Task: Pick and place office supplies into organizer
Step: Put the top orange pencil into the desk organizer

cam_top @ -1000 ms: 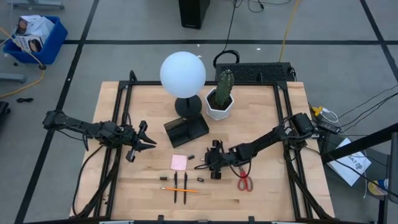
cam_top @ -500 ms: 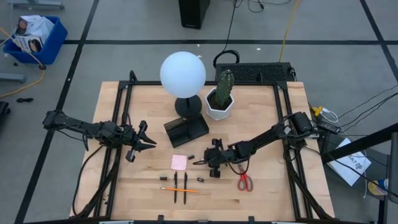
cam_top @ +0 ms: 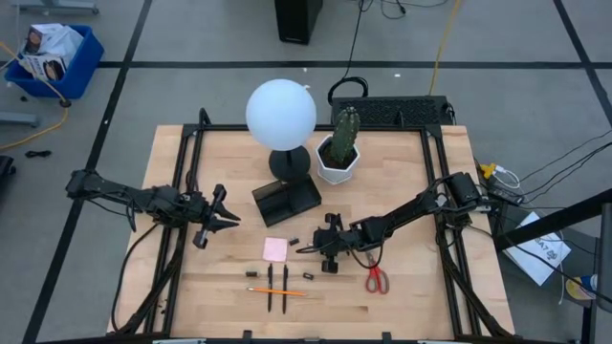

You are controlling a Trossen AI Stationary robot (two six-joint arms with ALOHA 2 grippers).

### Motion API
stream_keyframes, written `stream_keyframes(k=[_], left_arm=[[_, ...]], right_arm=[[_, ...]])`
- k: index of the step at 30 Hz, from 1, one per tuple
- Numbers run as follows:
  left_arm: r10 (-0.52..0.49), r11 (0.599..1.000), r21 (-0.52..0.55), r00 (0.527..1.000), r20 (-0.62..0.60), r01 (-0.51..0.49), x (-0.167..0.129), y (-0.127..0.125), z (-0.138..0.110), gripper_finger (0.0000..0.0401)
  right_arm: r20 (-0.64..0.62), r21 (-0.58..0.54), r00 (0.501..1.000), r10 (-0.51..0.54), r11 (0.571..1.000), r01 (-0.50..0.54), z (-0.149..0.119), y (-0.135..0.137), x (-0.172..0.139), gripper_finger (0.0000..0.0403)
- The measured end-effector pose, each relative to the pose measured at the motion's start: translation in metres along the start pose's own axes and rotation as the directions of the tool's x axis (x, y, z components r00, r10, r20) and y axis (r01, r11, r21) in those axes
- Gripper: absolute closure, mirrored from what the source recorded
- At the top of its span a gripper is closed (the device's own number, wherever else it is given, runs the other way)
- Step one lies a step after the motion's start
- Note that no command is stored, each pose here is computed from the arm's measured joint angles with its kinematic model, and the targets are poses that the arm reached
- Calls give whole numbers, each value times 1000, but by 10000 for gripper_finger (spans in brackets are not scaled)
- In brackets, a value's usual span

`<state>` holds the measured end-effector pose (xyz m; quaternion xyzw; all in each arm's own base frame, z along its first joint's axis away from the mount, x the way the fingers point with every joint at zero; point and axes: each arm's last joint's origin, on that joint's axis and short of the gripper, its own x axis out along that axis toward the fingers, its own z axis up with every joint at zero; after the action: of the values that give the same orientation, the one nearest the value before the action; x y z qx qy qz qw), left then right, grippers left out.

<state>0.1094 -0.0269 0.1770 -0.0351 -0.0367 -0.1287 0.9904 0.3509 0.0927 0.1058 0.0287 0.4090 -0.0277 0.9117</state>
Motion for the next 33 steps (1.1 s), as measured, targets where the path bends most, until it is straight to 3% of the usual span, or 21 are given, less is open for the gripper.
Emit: stream_keyframes(k=[9,14,20,24,33], left_arm=[[9,1000,1,998,64,-9,0,0,6,339],[122,992,-11,986,112,-122,-1,3,10,339],[186,982,-37,975,120,-183,-1,5,11,338],[304,953,-42,941,149,-302,-2,8,14,339],[272,960,-107,951,147,-258,-2,7,13,338]], right_arm=[[41,-3,999,0,1000,0,4,0,0,384],[90,8,996,-4,1000,4,8,-1,0,379],[124,-1,992,2,1000,-2,12,0,0,382],[193,-17,981,16,1000,-13,19,0,-1,383],[375,-48,926,48,998,-32,38,1,-6,383]])
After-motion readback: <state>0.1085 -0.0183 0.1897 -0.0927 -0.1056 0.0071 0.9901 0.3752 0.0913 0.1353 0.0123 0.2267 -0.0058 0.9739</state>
